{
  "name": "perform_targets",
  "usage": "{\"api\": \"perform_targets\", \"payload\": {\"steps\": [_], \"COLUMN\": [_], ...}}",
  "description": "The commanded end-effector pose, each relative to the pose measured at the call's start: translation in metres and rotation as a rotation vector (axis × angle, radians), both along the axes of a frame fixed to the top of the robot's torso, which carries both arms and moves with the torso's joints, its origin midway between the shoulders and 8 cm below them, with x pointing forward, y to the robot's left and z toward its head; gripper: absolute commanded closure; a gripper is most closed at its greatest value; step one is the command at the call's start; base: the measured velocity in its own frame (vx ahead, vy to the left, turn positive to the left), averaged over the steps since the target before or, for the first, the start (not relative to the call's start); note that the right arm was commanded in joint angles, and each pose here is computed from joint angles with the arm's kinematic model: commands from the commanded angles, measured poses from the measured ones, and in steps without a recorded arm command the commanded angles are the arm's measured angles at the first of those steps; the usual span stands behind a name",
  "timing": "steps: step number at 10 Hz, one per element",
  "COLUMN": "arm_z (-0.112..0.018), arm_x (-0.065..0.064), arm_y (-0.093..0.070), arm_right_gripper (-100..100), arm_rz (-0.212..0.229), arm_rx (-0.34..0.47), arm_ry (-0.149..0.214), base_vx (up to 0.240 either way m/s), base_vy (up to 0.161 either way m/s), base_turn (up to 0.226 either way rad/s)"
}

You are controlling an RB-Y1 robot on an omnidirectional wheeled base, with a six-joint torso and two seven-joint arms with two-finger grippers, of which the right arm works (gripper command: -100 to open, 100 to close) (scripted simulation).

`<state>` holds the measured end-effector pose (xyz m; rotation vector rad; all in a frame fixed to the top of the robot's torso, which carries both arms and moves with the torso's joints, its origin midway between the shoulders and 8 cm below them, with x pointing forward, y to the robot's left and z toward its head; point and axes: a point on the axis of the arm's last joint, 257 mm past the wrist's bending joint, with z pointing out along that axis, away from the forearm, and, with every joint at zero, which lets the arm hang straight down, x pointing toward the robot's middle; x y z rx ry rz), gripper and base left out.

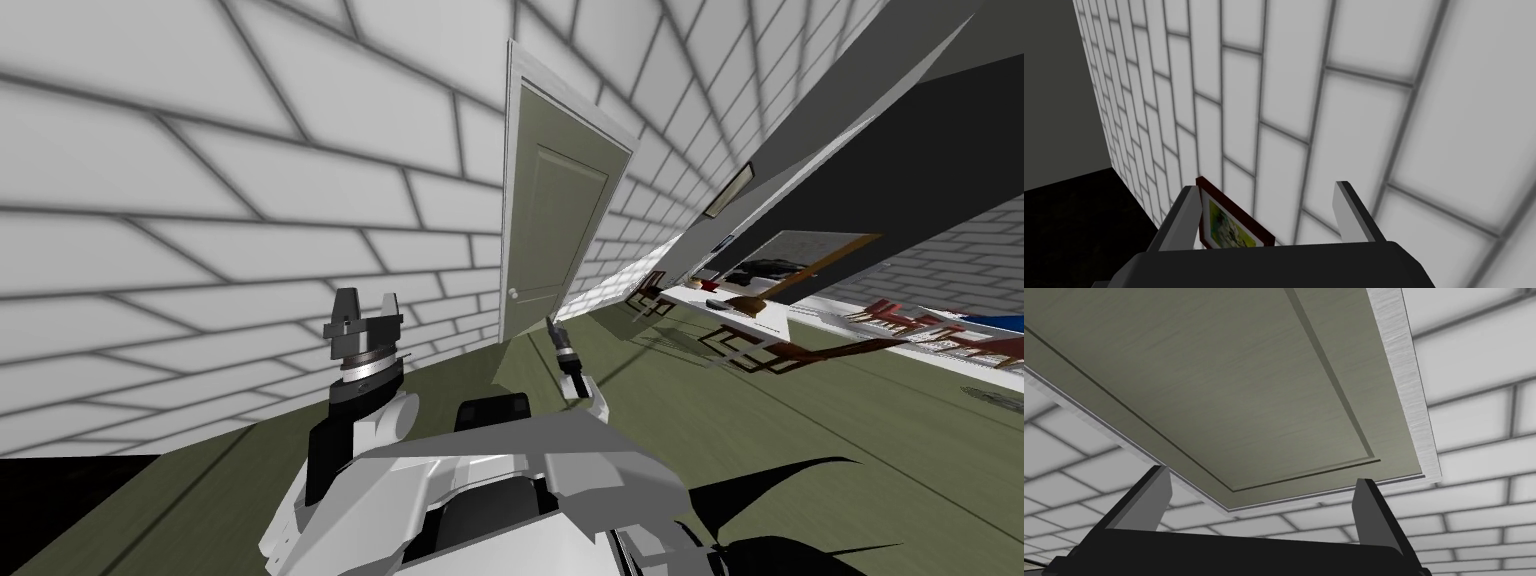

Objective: Pull the door open

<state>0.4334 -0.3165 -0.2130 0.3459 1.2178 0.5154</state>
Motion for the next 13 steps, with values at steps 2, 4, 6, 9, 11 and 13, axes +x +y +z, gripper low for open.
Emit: {"api": "perform_targets", "payload": {"steps": [2, 4, 6, 9, 11, 13], "arm_z": [-0.021, -0.038, -0.053, -0.076, -0.091, -0.103], "arm_x": [0.003, 0.004, 0.004, 0.004, 0.003, 0.002], "arm_y": [-0.001, -0.002, -0.002, -0.002, -0.002, -0.001], "arm_right_gripper": [-100, -100, -100, -100, -100, -100], "arm_rz": [-0.01, -0.014, -0.017, -0.018, -0.016, -0.013], "arm_rx": [-0.075, -0.128, -0.181, -0.253, -0.3, -0.342], "arm_ry": [0.032, 0.058, 0.079, 0.115, 0.136, 0.155], "base_vx": [0.104, 0.111, 0.103, 0.094, 0.107, 0.105], "base_vy": [0.011, 0.015, 0.017, 0.018, 0.005, 0.0], "base_turn": [0.051, 0.039, 0.048, 0.041, 0.044, 0.036]}}
